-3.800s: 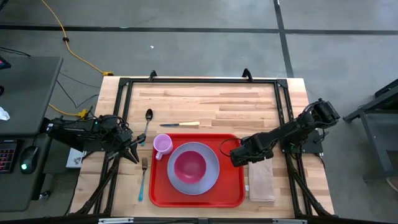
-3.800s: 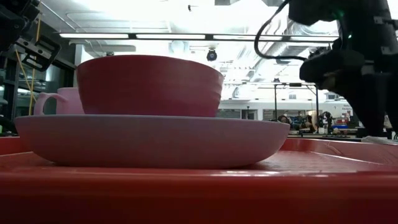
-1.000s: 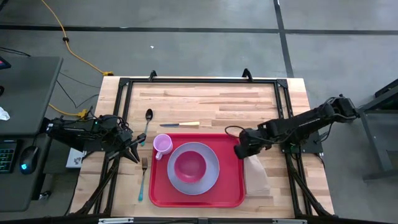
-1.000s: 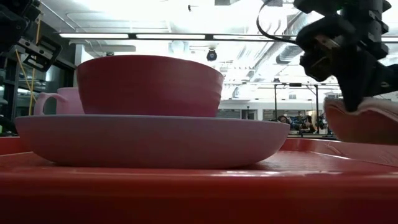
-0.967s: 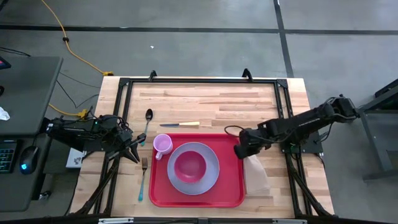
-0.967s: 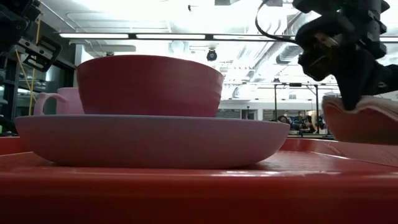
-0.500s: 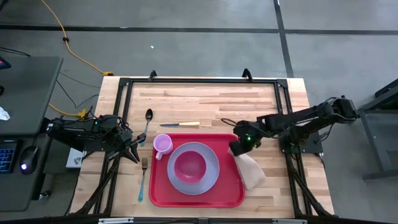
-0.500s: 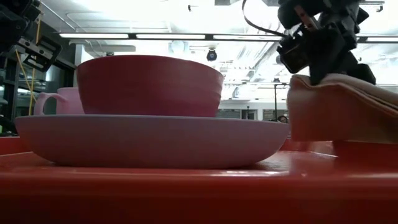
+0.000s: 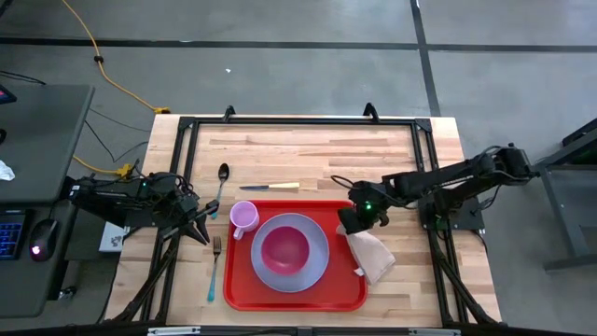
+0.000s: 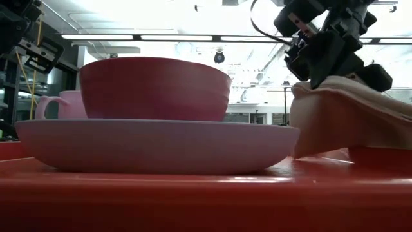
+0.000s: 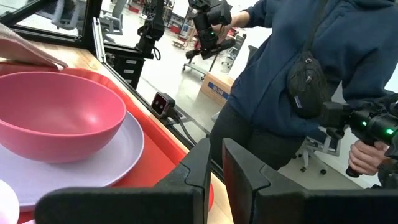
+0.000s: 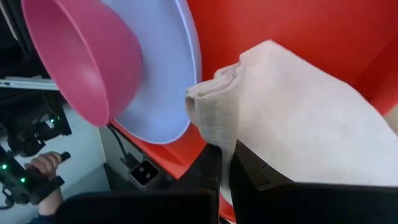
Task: Set up tray
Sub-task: Put the brown napkin to the right of the white plate on the red tray
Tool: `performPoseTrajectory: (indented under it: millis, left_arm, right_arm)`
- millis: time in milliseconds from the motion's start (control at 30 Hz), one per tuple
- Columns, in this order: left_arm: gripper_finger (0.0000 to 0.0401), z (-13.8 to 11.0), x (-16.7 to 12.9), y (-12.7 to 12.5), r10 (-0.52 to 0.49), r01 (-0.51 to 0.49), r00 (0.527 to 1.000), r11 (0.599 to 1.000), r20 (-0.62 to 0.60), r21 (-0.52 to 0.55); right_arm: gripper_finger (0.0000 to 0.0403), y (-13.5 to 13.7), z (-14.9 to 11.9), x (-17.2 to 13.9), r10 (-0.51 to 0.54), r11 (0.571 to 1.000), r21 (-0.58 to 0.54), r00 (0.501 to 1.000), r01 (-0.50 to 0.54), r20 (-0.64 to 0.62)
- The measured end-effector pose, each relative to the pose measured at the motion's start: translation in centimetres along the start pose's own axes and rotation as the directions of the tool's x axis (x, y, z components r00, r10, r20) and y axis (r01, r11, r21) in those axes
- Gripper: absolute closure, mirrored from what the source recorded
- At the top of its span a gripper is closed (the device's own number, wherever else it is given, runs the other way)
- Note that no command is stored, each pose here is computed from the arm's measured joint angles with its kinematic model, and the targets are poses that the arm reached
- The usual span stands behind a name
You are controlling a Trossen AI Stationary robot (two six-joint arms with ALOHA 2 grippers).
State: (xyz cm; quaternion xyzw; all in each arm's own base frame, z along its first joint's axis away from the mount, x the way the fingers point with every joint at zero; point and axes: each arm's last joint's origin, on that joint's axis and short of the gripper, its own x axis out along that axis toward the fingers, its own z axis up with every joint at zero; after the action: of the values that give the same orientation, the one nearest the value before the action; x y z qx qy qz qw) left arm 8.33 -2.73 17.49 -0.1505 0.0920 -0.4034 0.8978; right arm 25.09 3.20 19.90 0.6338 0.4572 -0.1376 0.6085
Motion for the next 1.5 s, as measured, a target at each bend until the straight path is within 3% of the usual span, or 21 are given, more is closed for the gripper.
performPoseTrajectory:
  millis: [300,500,867,1500]
  left_arm:
    - [0.0327,0.0,0.0,0.0,0.0,0.0,1.0,1.0,0.0,-0.001]
    - [0.0327,0.0,0.0,0.0,0.0,0.0,1.0,1.0,0.0,-0.001]
    - [0.0327,0.0,0.0,0.0,0.0,0.0,1.0,1.0,0.0,-0.001]
    - [0.0327,0.0,0.0,0.0,0.0,0.0,1.0,1.0,0.0,0.014]
  right_arm:
    - [0.0402,0.3,1.2,2.8,0.023,0.999,0.032,0.999,-0.025,0.047]
    - [0.0402,0.3,1.5,3.0,0.022,0.996,0.082,0.994,-0.031,0.112]
    - [0.0403,0.6,2.1,2.9,0.041,0.989,0.122,0.945,-0.085,0.323]
    - [0.0403,0.2,-0.7,3.9,-0.02,0.992,0.122,0.906,-0.035,0.423]
